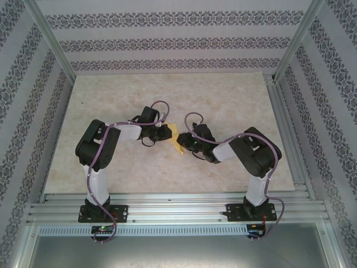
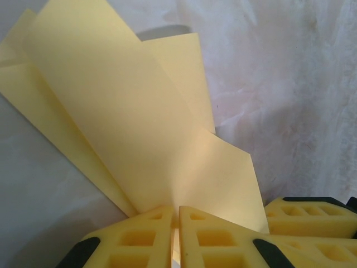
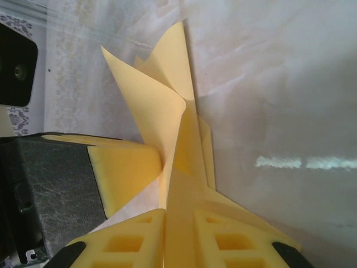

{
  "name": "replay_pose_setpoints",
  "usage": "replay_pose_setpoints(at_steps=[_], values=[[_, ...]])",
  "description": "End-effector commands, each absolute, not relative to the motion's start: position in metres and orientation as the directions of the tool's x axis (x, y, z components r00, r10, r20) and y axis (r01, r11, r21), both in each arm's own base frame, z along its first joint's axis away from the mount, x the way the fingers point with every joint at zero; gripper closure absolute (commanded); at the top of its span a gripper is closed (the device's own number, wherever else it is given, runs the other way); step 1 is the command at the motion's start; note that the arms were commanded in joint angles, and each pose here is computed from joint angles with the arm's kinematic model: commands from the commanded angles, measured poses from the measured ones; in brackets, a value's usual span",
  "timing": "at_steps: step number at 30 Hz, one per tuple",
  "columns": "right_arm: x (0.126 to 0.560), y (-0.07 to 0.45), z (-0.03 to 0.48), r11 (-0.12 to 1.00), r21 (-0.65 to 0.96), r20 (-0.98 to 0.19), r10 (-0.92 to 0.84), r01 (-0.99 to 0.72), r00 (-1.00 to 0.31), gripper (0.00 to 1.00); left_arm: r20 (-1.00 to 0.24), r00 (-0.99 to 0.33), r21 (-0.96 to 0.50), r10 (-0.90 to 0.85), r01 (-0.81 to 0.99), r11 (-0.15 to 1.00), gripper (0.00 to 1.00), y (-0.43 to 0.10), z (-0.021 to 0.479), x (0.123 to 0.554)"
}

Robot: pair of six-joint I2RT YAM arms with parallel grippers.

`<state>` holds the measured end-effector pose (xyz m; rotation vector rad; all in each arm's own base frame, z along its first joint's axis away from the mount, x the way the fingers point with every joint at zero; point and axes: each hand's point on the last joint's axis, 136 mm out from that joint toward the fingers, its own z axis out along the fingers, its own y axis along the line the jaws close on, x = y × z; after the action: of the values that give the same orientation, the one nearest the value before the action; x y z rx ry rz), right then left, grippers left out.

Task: Fold a paper plane with a square sheet of paper (pick it up from the middle)

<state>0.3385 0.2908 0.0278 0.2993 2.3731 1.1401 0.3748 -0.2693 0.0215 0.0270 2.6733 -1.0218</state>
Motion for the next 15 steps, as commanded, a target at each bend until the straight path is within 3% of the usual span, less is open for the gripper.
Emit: replay_pose_setpoints(at_steps=[1, 6, 15], values=[[0.328, 0.289, 0.029, 0.659, 0.752, -0.323, 0.331, -0.028, -0.887, 0.79, -0.231, -0.971, -0.599, -0.063, 0.091, 0.796, 0.87, -0.261, -0.002, 0.368], [0.327, 0.297, 0.047, 0.635, 0.767, -0.345, 0.296, -0.086, -0.891, 0.73, -0.229, -0.971, -0.606, -0.063, 0.091, 0.79, 0.86, -0.262, -0.002, 0.367], [0.329, 0.295, 0.049, 0.684, 0.724, -0.37, 0.275, -0.09, -0.888, 0.72, -0.228, -0.971, -0.628, -0.069, 0.092, 0.773, 0.84, -0.265, 0.003, 0.365]])
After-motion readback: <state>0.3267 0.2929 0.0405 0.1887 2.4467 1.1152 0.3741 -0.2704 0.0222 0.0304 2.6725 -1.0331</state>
